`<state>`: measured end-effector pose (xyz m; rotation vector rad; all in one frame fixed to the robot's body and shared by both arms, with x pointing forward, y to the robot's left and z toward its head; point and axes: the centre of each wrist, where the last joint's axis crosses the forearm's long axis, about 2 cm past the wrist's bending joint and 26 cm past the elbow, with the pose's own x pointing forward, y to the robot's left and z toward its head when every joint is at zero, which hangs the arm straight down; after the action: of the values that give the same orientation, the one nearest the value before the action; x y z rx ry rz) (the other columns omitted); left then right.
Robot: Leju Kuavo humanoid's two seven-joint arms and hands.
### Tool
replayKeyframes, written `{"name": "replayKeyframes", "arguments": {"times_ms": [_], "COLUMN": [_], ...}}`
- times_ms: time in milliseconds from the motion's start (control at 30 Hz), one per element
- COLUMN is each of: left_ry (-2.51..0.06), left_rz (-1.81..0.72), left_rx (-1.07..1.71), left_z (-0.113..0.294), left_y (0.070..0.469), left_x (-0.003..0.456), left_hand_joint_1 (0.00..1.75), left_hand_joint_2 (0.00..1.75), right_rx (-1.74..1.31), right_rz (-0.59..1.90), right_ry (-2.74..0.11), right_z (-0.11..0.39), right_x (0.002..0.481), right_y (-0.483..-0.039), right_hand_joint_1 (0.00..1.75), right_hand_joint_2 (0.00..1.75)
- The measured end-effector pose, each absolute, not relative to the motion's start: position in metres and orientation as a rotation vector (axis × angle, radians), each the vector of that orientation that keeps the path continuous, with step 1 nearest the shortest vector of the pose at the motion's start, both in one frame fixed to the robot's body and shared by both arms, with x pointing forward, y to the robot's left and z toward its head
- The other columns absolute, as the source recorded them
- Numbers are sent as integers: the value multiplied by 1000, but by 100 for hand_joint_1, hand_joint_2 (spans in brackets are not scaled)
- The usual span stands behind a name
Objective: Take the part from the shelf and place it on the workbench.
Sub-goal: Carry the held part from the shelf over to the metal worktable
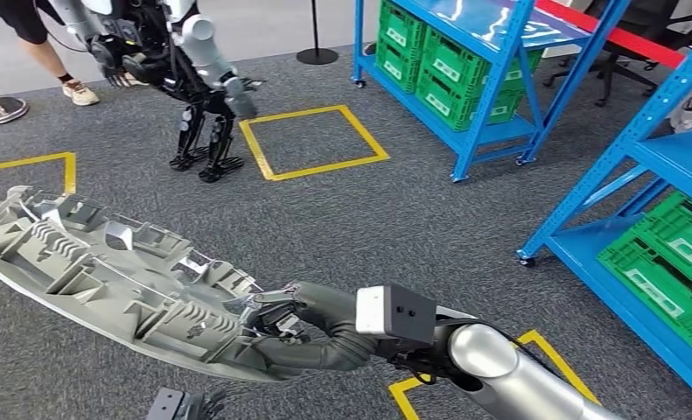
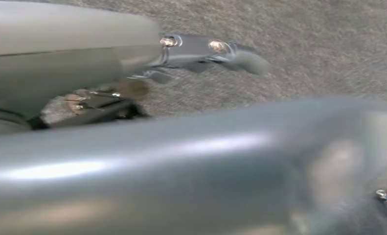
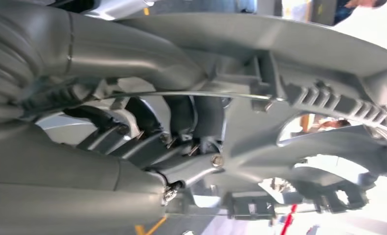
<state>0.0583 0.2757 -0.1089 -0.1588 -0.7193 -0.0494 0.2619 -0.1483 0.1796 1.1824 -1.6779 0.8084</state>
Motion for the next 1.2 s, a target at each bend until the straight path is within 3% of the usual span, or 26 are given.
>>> {"name": "replayKeyframes", "arguments": {"times_ms": [1200], "left_ry": [-701], "left_rz": [-49], "left_rx": [-162], "left_z": [-108], "left_y": [269], "left_x": [65], "left_hand_joint_1": [0], "left_hand_joint_2": [0], "right_rx": [1169], "right_rz": [802], "right_ry": [-1652], "right_z": [171], "right_x": [258], "right_y": [-151], "right_hand_joint_1": [175], "right_hand_joint_2": [175]}}
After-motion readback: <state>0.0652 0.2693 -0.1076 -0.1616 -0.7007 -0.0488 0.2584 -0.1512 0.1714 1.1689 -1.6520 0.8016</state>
